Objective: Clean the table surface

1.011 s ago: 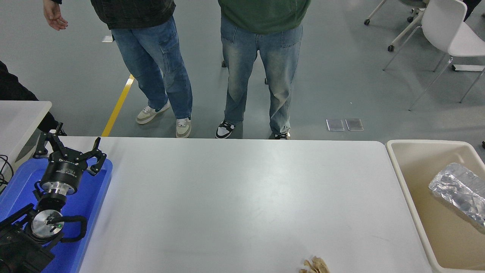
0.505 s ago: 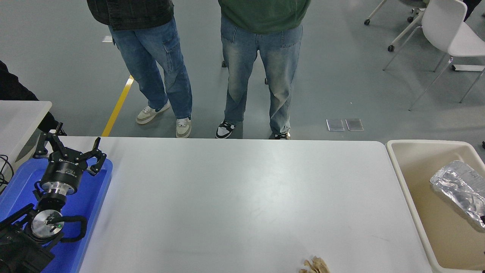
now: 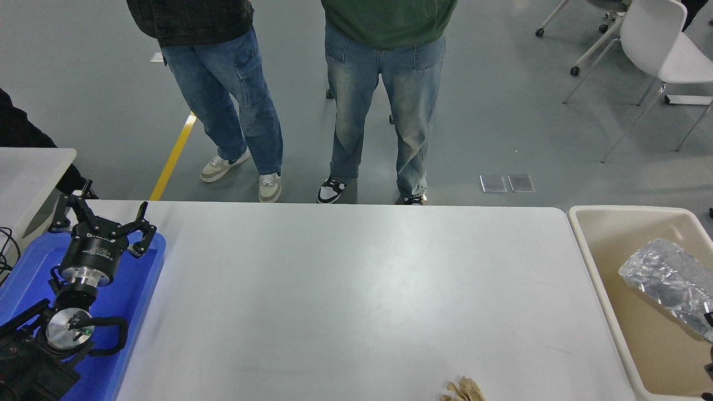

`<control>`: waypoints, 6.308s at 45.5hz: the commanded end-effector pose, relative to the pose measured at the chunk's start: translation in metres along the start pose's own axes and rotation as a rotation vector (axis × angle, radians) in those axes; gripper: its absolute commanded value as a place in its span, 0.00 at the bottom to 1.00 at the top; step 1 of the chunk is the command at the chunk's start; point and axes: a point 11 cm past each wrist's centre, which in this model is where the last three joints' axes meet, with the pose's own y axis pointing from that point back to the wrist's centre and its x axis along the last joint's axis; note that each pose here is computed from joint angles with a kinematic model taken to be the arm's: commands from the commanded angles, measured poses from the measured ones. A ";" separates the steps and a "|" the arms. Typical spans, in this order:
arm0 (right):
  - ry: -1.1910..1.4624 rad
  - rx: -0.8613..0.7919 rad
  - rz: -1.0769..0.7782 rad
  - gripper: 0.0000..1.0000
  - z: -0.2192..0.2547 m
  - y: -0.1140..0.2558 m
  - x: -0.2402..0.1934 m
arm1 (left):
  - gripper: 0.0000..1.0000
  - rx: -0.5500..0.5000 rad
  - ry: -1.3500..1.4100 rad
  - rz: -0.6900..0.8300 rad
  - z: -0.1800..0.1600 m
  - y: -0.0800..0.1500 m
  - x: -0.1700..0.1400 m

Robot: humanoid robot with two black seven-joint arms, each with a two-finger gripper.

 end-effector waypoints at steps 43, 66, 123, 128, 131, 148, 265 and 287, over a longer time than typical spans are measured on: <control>-0.232 0.027 0.114 0.99 -0.027 -0.018 0.072 | 1.00 0.001 0.000 0.000 0.000 0.000 0.000; -1.017 0.312 -0.029 0.99 -0.147 0.000 0.092 | 1.00 -0.001 0.001 0.001 0.000 0.000 0.000; -1.533 0.644 -0.570 1.00 -0.250 0.071 -0.051 | 1.00 -0.001 0.001 0.001 0.000 0.000 0.000; -1.531 0.640 -0.577 1.00 -0.250 0.073 -0.054 | 1.00 0.000 0.002 0.000 -0.001 0.000 0.000; -1.534 0.643 -0.579 1.00 -0.252 0.073 -0.054 | 1.00 0.000 0.002 0.000 -0.001 0.000 0.000; -1.493 0.644 -0.604 1.00 -0.256 0.076 -0.059 | 1.00 0.001 0.000 0.000 0.000 0.000 0.000; 0.412 1.062 -0.878 1.00 -0.195 0.241 -0.013 | 1.00 0.001 0.000 0.000 0.000 0.000 0.000; 0.943 1.281 -0.900 1.00 -0.144 0.268 -0.076 | 1.00 0.001 0.000 0.000 0.000 0.000 0.000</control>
